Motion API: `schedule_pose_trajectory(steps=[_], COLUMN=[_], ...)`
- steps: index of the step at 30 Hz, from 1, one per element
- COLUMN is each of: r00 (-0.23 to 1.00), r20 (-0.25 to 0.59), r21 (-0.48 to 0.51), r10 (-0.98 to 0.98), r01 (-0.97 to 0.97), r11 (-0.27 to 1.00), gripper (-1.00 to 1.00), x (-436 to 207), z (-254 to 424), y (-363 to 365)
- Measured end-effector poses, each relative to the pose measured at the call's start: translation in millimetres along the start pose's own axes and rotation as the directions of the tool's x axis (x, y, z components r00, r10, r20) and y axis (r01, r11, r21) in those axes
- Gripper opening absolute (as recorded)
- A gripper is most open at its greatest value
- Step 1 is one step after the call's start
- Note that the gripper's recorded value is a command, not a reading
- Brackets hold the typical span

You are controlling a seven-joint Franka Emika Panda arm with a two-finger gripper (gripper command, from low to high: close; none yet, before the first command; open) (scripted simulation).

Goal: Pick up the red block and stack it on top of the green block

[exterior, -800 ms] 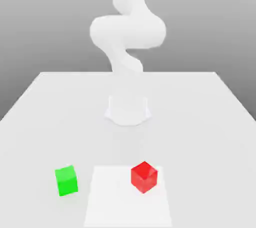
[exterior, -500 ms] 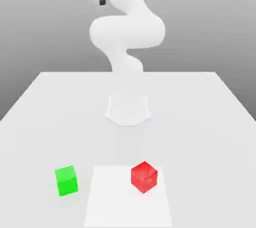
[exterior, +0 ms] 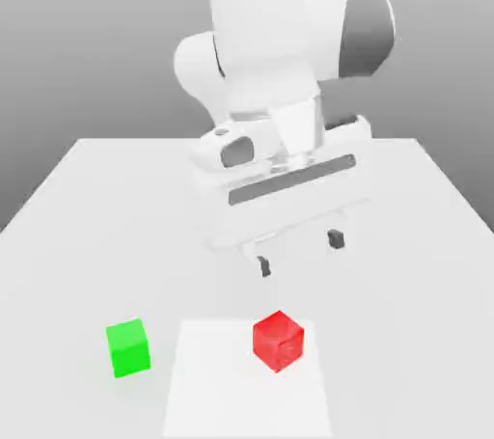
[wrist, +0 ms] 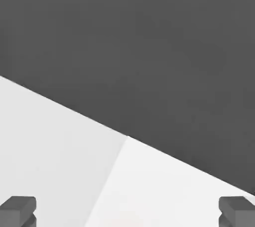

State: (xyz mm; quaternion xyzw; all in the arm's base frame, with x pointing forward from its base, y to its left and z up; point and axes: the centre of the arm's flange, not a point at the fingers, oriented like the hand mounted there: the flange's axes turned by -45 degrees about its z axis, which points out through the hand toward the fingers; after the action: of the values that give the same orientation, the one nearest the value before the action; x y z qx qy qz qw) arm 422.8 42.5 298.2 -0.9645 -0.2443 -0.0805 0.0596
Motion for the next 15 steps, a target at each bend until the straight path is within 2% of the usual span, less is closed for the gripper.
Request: schedule_pose_trajectory(steps=[8, 15], r00=[0.973, 0.966], r20=[0.171, 0.183], r21=[-0.034, -0.052], r10=[-0.152, -0.180], r01=[0.160, 0.193], r11=[0.986, 0.980], gripper=[0.00, 0.00], x=[-52, -54], z=[72, 86], y=[-16, -13])
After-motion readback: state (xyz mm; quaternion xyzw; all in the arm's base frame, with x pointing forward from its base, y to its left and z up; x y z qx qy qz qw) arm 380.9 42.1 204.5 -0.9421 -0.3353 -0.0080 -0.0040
